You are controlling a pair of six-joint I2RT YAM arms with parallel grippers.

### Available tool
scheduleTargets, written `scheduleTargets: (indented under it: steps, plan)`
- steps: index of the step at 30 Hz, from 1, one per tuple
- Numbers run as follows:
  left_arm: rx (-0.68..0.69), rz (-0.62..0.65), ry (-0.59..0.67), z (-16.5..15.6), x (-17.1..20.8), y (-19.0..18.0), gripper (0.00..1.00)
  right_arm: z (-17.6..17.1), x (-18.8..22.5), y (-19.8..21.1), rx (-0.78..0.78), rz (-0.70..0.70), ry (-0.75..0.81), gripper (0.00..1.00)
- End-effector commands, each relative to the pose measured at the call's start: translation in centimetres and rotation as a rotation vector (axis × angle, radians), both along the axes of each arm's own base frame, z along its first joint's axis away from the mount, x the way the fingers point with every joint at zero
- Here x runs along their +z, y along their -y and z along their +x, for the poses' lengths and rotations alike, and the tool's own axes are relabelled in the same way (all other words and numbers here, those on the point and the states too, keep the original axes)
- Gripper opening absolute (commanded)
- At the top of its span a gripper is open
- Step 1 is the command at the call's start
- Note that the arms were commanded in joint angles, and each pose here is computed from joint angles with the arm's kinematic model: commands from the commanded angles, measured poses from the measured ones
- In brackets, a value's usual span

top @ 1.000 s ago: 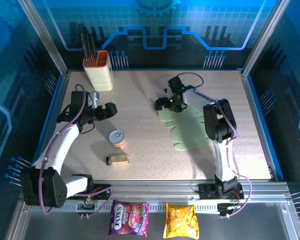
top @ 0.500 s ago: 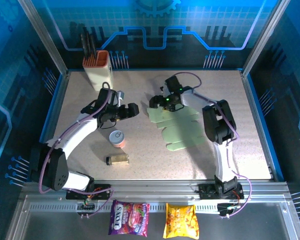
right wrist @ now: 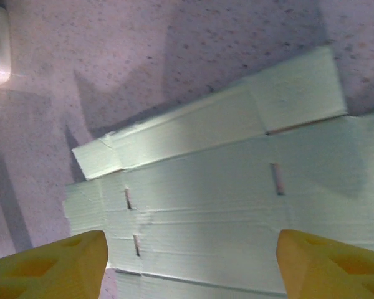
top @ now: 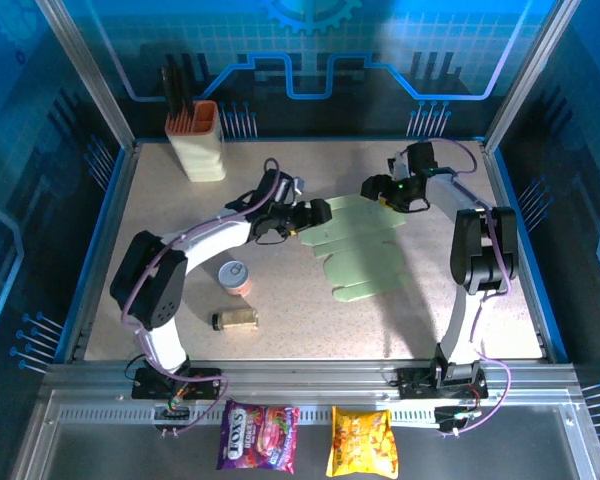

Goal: Fold the paper box

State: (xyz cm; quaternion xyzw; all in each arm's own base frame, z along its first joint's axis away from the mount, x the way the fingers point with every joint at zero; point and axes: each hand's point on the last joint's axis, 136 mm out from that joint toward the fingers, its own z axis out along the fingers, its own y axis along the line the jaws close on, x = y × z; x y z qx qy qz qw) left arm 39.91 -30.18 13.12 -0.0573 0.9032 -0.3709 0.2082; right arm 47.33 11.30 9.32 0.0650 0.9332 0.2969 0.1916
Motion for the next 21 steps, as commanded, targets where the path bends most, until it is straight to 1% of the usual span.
scheduleTargets:
  steps: [1, 4, 8, 12, 17, 21]
  plan:
    - [-0.003, -0.069, -0.023, 1.1, 0.1, 2.4, 0.90, -1.4, -2.2, 1.1, 0.033, -0.008, -0.076, 0.73]
    - [-0.009, -0.078, -0.049, 1.6, -1.0, 3.3, 0.89, -1.9, -3.5, 2.0, 0.028, -0.031, -0.111, 0.73]
    - [-0.013, -0.047, -0.083, 1.7, -2.7, 3.4, 0.90, -2.7, -4.9, 2.2, 0.013, -0.031, -0.146, 0.73]
    - [0.002, 0.019, -0.110, 1.4, -4.6, 2.3, 0.90, -3.6, -6.0, 2.0, 0.008, -0.024, -0.175, 0.72]
    - [0.036, 0.051, -0.141, 1.3, -6.5, 0.5, 0.90, -4.9, -6.8, 1.5, 0.018, -0.014, -0.192, 0.71]
    - [0.060, 0.059, -0.165, 1.2, -7.7, -1.0, 0.90, -5.9, -6.3, 1.0, 0.025, 0.011, -0.194, 0.70]
